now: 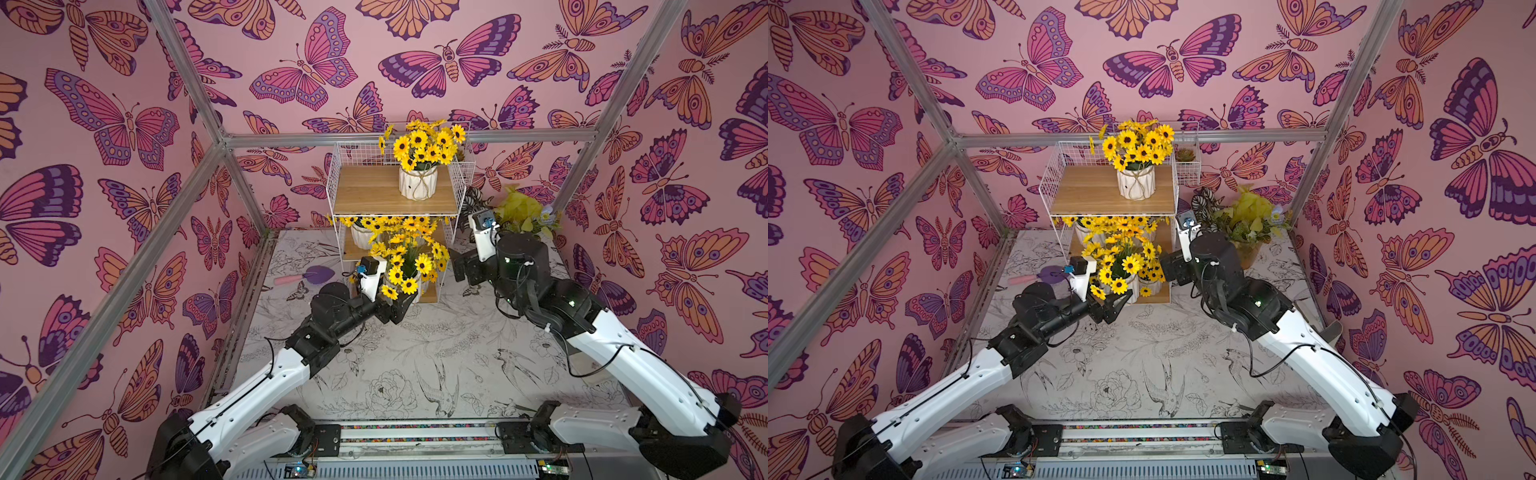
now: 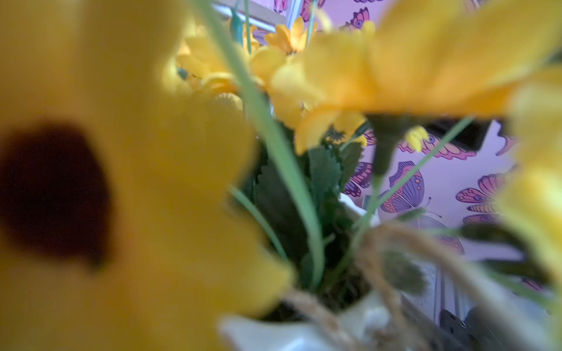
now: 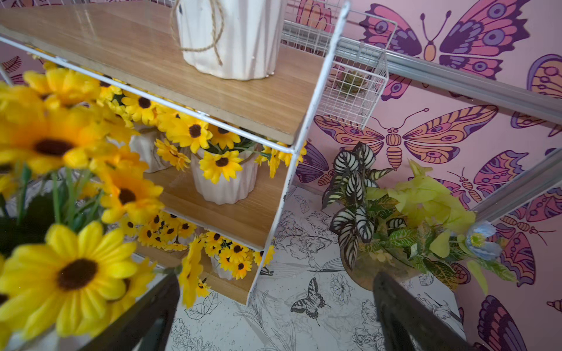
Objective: Take the sunflower pots off the shelves
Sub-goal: Place the sunflower pot at the center of the board.
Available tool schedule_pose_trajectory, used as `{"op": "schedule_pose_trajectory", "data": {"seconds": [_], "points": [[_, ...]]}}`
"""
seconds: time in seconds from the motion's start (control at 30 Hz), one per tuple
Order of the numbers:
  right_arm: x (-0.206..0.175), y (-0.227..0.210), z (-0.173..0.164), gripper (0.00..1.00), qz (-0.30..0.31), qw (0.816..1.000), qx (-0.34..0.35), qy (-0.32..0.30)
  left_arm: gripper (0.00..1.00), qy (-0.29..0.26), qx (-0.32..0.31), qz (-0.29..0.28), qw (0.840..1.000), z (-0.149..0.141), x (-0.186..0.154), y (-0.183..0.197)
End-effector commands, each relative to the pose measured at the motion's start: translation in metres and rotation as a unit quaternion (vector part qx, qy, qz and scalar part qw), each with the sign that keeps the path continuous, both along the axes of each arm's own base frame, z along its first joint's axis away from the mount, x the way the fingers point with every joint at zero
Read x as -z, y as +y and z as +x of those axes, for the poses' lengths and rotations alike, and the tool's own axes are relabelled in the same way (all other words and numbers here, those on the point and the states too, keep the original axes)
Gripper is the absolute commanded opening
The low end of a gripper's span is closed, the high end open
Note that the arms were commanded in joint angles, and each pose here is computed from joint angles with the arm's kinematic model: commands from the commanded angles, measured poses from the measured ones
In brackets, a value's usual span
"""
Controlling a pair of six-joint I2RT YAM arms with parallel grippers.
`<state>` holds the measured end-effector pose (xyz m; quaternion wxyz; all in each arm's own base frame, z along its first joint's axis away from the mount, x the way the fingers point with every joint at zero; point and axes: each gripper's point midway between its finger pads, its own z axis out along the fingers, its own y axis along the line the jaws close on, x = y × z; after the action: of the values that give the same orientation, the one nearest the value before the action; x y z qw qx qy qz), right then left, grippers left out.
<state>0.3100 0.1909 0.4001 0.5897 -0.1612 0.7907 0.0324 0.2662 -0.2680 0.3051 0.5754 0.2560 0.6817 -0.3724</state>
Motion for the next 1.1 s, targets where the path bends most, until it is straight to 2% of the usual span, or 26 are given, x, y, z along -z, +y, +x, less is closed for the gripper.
{"op": "schedule_pose_trajectory", "data": {"seconds": [0.0,0.23,0.53,0.7,1.07], "points": [[0.006,-0.031,-0.008,0.99,-0.009,0.998,0.055,0.01,0.4,-0.071,0.04,-0.047,0.996,-0.016,-0.027,-0.018],[0.006,-0.058,-0.02,0.99,0.005,0.996,0.091,0.005,0.4,-0.066,0.078,-0.025,0.994,-0.022,0.013,-0.055],[0.011,-0.087,-0.024,0.99,0.006,0.989,0.145,0.018,0.38,-0.055,0.141,-0.047,0.987,-0.01,0.081,-0.112],[0.017,-0.103,-0.026,0.99,0.019,0.986,0.163,0.025,0.37,-0.051,0.162,-0.036,0.985,-0.002,0.111,-0.148],[0.042,-0.105,-0.019,0.99,0.019,0.984,0.171,0.049,0.37,-0.045,0.192,-0.029,0.98,0.025,0.165,-0.2]]}}
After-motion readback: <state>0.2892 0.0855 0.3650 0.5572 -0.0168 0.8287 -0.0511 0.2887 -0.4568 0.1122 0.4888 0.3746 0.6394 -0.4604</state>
